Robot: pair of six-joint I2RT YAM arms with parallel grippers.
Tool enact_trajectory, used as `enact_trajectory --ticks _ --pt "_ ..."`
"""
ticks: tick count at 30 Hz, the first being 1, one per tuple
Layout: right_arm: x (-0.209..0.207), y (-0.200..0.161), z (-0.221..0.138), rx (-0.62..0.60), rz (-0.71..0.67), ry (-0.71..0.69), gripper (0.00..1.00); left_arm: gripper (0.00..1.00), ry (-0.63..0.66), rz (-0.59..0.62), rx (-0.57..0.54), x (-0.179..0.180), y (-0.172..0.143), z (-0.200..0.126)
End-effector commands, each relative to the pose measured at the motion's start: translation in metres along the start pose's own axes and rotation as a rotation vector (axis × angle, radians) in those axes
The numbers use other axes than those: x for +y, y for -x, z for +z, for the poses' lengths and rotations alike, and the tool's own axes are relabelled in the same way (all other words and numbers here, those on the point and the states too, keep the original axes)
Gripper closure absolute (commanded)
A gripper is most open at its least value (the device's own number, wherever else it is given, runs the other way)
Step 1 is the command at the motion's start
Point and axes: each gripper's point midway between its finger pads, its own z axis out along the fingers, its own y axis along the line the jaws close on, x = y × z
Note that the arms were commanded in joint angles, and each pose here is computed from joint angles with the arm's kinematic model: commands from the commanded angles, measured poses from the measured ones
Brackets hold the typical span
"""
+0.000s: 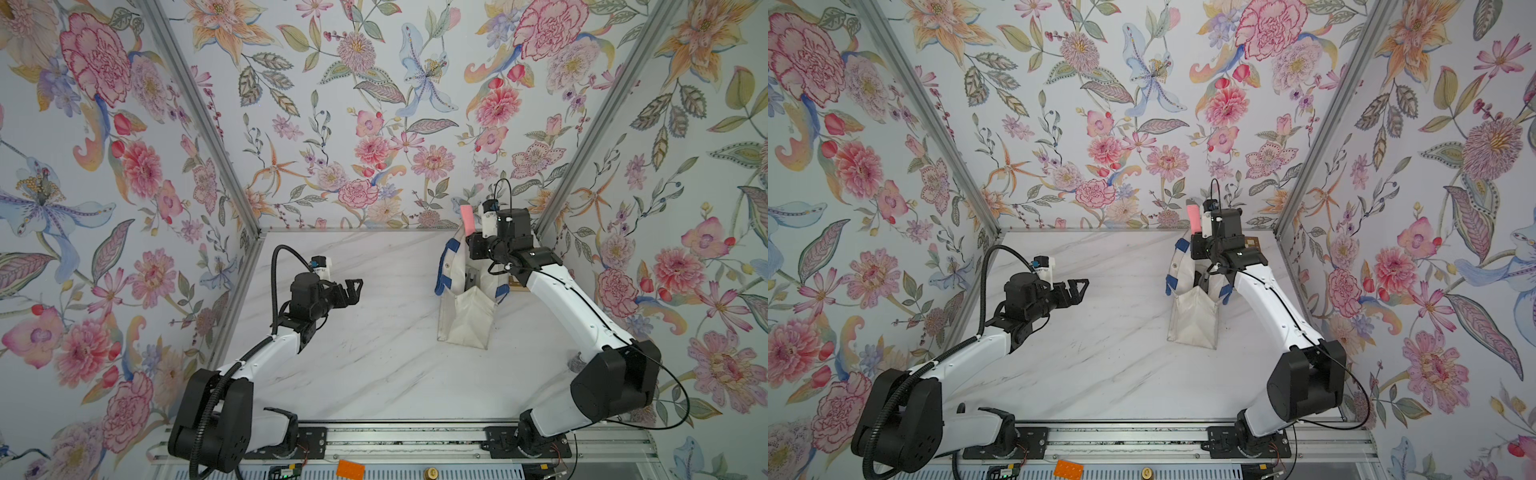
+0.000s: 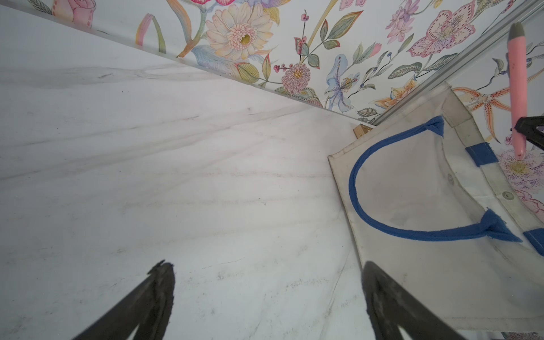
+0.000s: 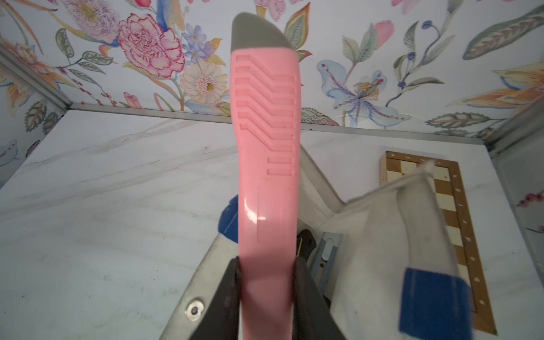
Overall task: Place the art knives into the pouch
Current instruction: Place the utility knife in the pouch, then reset both arms
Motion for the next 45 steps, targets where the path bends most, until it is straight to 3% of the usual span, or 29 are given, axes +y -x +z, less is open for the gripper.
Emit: enact_trajectory --ticks 1,7,9,11,14,21,25,31,34,37,45 --pt "-0.010 -0.008 -0.003 -0.026 0.077 -0.011 0.85 0.00 -0.028 0.014 -0.022 -0.007 0.011 0.001" --pt "-0.011 -0.053 0.011 0.049 0.119 0.003 0.81 0.01 -0.030 0.021 -0.035 -0.009 0.018 0.003" --pt "-0.012 -0.068 0.016 0.079 0.136 0.002 0.75 0.00 -0.028 0.029 -0.037 -0.009 0.021 0.003" --pt "-0.012 -0.076 0.018 0.093 0.143 0.010 0.36 0.01 -0.013 0.042 -0.042 -0.008 0.024 0.002" --pt "-0.009 -0.076 0.013 0.088 0.133 0.026 0.02 0.01 0.025 0.059 -0.062 -0.004 0.031 -0.001" --pt "-0.012 -0.051 -0.012 -0.014 0.095 0.003 0.01 0.01 0.128 0.125 -0.193 0.006 0.061 -0.012" --pt "-0.028 -0.032 -0.041 -0.166 0.086 -0.083 0.01 0.01 0.347 0.237 -0.276 0.038 0.078 -0.029" --pt "-0.071 -0.033 -0.091 -0.452 0.145 -0.228 0.01 0.00 0.654 0.416 -0.490 0.076 0.092 -0.089" --pt "-0.092 -0.056 -0.101 -0.518 0.170 -0.307 0.01 0.00 0.755 0.492 -0.586 0.089 0.084 -0.115" --pt "-0.110 -0.085 -0.103 -0.533 0.188 -0.388 0.01 0.01 0.834 0.452 -0.642 0.111 0.071 -0.132" --pt "-0.136 -0.167 -0.094 -0.552 0.238 -0.514 0.01 0.01 0.853 0.425 -0.656 0.139 0.063 -0.129"
